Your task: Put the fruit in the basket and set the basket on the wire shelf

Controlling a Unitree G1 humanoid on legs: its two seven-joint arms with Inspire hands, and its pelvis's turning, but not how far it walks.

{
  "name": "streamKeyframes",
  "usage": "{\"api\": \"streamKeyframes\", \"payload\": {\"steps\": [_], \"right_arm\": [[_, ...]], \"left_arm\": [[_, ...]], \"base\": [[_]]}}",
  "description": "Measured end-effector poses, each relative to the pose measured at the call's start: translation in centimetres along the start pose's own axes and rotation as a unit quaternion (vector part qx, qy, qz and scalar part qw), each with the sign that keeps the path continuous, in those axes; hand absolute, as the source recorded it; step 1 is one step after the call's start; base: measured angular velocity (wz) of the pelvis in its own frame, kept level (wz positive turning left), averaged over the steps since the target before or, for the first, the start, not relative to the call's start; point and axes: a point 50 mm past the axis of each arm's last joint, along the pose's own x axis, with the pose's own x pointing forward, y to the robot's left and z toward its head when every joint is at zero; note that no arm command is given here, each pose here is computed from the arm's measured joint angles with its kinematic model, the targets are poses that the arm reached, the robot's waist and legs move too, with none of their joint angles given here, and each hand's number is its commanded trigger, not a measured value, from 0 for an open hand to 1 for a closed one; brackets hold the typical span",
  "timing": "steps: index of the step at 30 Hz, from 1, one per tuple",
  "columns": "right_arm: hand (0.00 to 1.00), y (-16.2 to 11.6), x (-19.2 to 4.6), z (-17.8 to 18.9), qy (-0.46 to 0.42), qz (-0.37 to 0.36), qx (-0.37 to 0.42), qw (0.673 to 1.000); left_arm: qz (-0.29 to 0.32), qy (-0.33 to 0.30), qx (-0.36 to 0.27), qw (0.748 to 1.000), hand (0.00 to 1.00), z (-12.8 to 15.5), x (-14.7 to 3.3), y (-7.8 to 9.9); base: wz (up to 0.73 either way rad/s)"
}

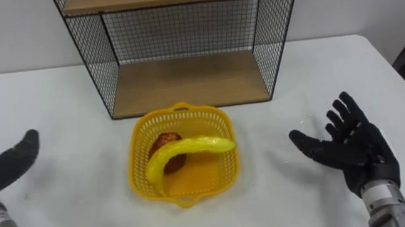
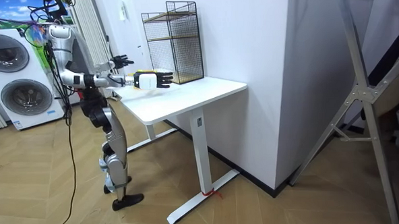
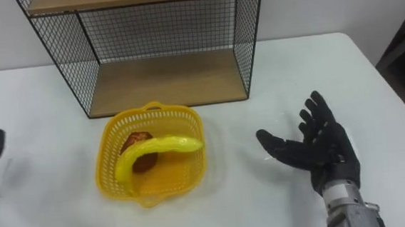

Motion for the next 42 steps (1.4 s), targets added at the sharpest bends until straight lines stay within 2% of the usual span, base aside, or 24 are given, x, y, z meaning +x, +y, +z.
{"api": "streamKeyframes", "payload": {"steps": [5,11,15,22,30,42], "right_arm": [[0.00,1.1,0.0,-0.4,0.003,0.029,0.025,0.999],[0.00,3.2,0.4,-1.0,0.014,0.090,0.029,0.995],[0.00,4.0,0.9,-2.2,0.036,0.121,0.031,0.992],[0.00,4.6,0.8,-2.4,0.039,0.144,0.046,0.988],[0.00,5.2,1.1,-2.2,0.031,0.155,0.111,0.981],[0.00,6.7,0.7,-3.5,0.054,0.190,0.122,0.973]], "left_arm": [[-0.099,0.049,-0.046,0.993,0.00,-1.6,-1.1,-2.5],[-0.176,0.082,-0.071,0.978,0.00,-2.8,-1.4,-3.6],[-0.220,0.114,-0.074,0.966,0.00,-4.2,-2.1,-4.6],[-0.250,0.122,-0.080,0.957,0.00,-4.5,-2.5,-5.1],[-0.267,0.149,-0.145,0.941,0.00,-4.8,-3.0,-5.7],[-0.295,0.161,-0.155,0.929,0.00,-5.3,-3.6,-5.9]], "base": [[-0.06],[-0.03],[0.00],[0.00],[0.00],[0.00]]}}
